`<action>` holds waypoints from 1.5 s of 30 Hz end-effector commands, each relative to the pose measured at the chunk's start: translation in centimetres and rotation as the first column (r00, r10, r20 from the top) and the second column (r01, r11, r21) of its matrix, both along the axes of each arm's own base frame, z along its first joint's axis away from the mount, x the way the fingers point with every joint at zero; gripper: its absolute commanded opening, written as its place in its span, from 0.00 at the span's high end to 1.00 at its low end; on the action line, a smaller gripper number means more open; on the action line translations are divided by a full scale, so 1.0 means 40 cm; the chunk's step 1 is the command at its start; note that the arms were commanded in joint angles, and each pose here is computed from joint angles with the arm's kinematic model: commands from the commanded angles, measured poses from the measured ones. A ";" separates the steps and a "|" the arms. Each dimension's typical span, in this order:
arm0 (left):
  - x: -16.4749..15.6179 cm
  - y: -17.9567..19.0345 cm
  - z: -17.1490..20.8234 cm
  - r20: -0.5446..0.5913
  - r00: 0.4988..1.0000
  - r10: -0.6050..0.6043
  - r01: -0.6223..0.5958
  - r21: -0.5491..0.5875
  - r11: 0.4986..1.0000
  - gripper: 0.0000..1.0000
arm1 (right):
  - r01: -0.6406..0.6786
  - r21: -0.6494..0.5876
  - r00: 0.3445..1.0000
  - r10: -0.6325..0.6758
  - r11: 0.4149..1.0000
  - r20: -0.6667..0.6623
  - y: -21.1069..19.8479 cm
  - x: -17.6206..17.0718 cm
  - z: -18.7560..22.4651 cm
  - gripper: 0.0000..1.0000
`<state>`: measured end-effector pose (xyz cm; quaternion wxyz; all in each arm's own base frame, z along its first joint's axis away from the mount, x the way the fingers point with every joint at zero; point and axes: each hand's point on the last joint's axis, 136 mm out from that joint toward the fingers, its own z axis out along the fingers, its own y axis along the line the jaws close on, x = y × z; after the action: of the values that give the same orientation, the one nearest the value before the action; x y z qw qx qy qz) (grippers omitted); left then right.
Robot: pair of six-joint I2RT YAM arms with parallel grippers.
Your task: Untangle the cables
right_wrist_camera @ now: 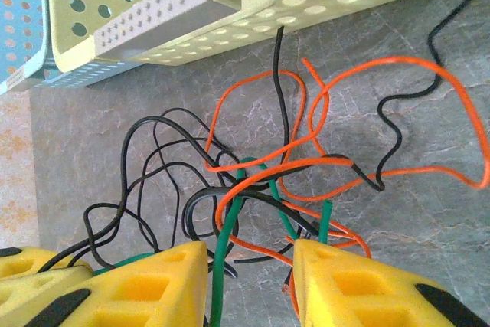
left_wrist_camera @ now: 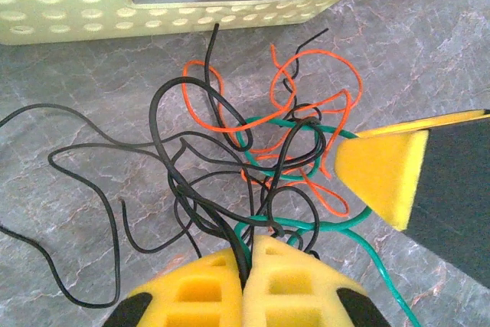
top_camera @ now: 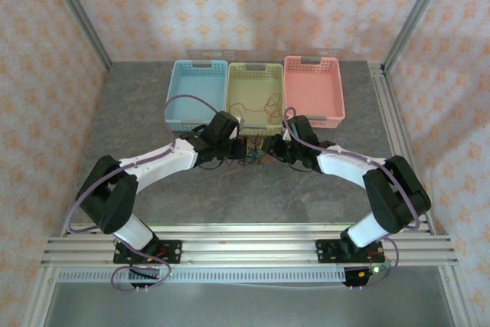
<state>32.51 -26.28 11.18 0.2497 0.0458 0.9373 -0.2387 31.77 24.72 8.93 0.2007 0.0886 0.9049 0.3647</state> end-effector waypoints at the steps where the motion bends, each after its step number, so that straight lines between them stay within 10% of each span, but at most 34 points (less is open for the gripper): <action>1: 0.004 -0.017 0.029 0.039 0.999 -0.026 0.027 -0.031 0.999 1.00 | 0.009 0.022 1.000 -0.009 1.000 -0.007 0.001 0.001 -0.004 0.65; 16: -0.019 -0.059 0.039 0.050 0.993 -0.104 0.106 -0.043 0.993 1.00 | 0.118 0.072 0.993 -0.116 0.990 -0.033 -0.048 0.029 -0.015 0.63; 28: -0.019 -0.058 0.040 0.052 0.993 -0.103 0.105 -0.042 0.994 1.00 | 0.202 0.100 0.979 -0.199 0.974 -0.034 -0.088 0.047 -0.019 0.82; 37: -0.022 -0.058 0.040 0.054 0.993 -0.103 0.105 -0.039 0.994 1.00 | 0.242 0.110 0.970 -0.240 0.964 -0.030 -0.114 0.054 -0.021 0.74; 45: -0.022 -0.054 0.041 0.059 0.994 -0.095 0.097 -0.031 0.995 1.00 | 0.258 0.126 0.966 -0.258 0.958 -0.015 -0.127 0.056 -0.014 0.94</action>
<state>31.51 -27.96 11.55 0.2461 0.0840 0.9303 -0.2586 33.35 20.43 7.33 0.2122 0.2107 0.8709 0.3901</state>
